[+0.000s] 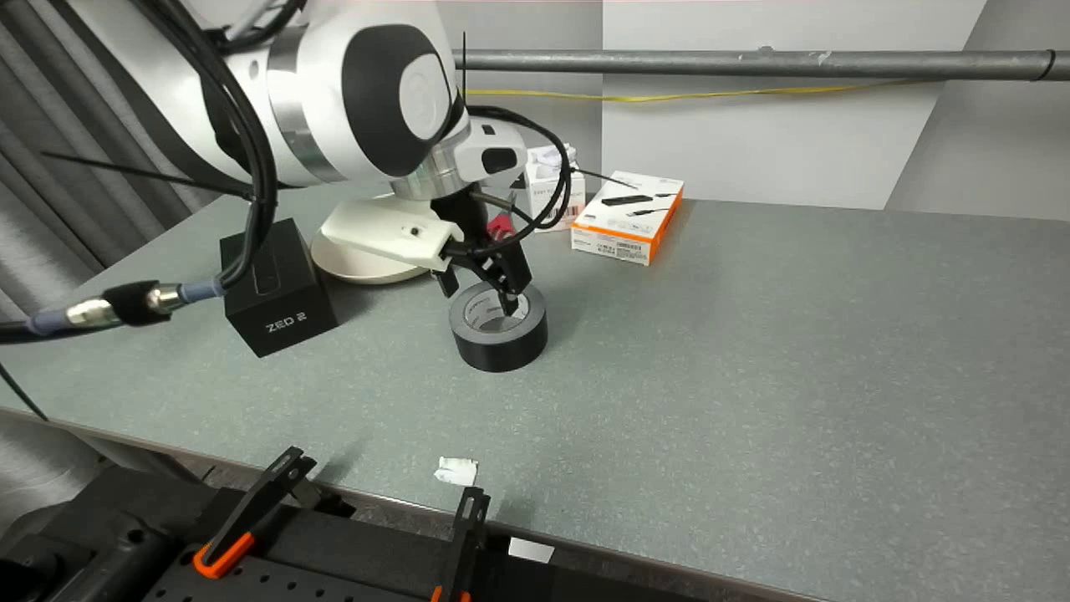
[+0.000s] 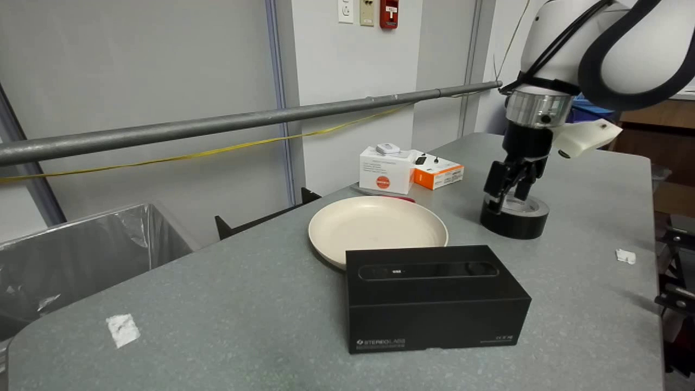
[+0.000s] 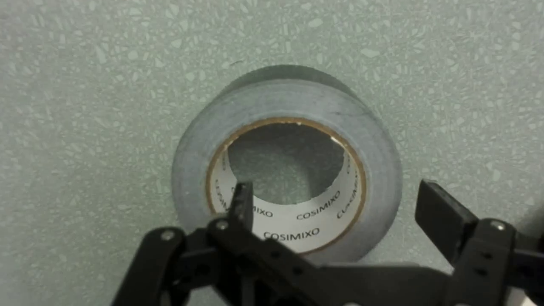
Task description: Put the black masking tape on to the plate.
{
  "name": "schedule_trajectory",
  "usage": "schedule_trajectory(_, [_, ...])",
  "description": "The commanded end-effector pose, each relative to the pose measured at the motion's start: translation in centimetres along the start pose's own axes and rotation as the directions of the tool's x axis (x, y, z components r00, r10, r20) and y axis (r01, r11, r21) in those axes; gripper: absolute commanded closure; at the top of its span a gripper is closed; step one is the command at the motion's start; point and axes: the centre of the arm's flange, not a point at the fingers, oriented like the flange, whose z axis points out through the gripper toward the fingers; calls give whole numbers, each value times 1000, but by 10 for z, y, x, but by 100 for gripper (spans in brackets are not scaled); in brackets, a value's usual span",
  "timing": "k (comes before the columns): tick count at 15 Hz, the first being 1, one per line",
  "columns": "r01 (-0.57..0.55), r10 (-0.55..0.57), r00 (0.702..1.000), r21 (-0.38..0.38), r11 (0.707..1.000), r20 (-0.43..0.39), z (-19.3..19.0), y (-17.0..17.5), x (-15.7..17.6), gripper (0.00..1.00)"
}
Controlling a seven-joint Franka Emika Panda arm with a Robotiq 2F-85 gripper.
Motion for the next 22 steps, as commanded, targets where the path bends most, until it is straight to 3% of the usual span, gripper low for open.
schedule_trajectory(1, [-29,30,1000,-22,999,2,29,-20,13,28])
schedule_trajectory(5, [-14,14,1000,-27,1000,17,36,-33,9,58])
schedule_trajectory(10, [39,-39,999,-13,999,-17,3,-49,-6,96])
schedule_trajectory(17, [174,-165,969,33,984,-181,-74,-92,-6,94])
schedule_trajectory(20, [191,-179,968,52,980,-175,-86,-102,2,94])
schedule_trajectory(21, [191,-182,969,39,981,-165,-71,-99,4,74])
schedule_trajectory(22, [196,-186,968,44,980,-170,-74,-101,4,74])
